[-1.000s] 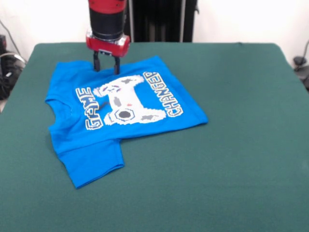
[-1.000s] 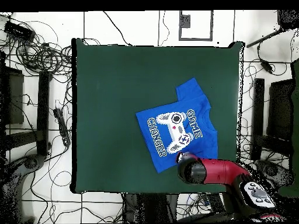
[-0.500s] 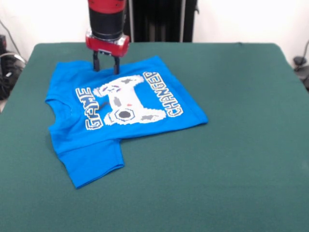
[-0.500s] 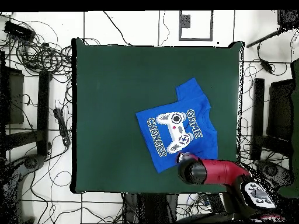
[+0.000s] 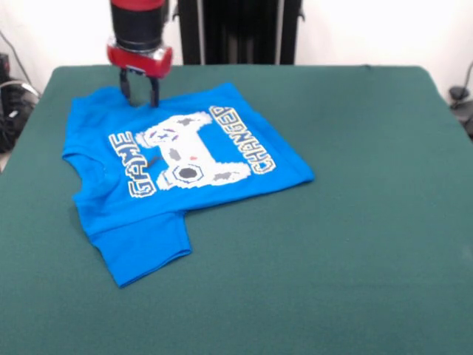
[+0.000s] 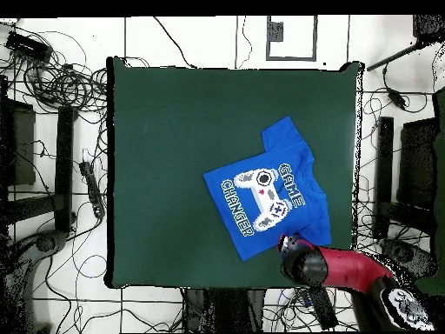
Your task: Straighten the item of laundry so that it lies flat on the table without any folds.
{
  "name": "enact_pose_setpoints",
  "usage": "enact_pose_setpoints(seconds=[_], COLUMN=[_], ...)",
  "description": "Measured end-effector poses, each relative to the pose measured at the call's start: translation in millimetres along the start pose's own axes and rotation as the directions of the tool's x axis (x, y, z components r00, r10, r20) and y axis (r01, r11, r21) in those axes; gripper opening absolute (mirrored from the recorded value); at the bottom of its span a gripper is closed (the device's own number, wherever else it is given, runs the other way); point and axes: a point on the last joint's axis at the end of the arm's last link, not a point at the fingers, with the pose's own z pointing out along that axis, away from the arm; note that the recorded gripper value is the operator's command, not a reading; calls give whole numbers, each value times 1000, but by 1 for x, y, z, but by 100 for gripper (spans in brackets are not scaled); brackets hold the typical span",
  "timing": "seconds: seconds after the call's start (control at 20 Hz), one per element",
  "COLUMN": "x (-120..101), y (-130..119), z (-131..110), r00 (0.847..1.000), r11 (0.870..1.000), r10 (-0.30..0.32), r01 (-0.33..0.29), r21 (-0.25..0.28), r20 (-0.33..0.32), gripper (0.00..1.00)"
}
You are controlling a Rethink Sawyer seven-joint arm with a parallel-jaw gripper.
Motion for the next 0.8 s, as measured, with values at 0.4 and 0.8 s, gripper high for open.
enact_pose_setpoints(seconds=[0.4,0.8], x=[-1,-9], y=[-44,-49], z=[-7,-18], r00=[999,998], r11=[999,999], r10=[26,22], r01=[-26,-24], r21=[25,35], r20=[27,56], gripper=[100,100])
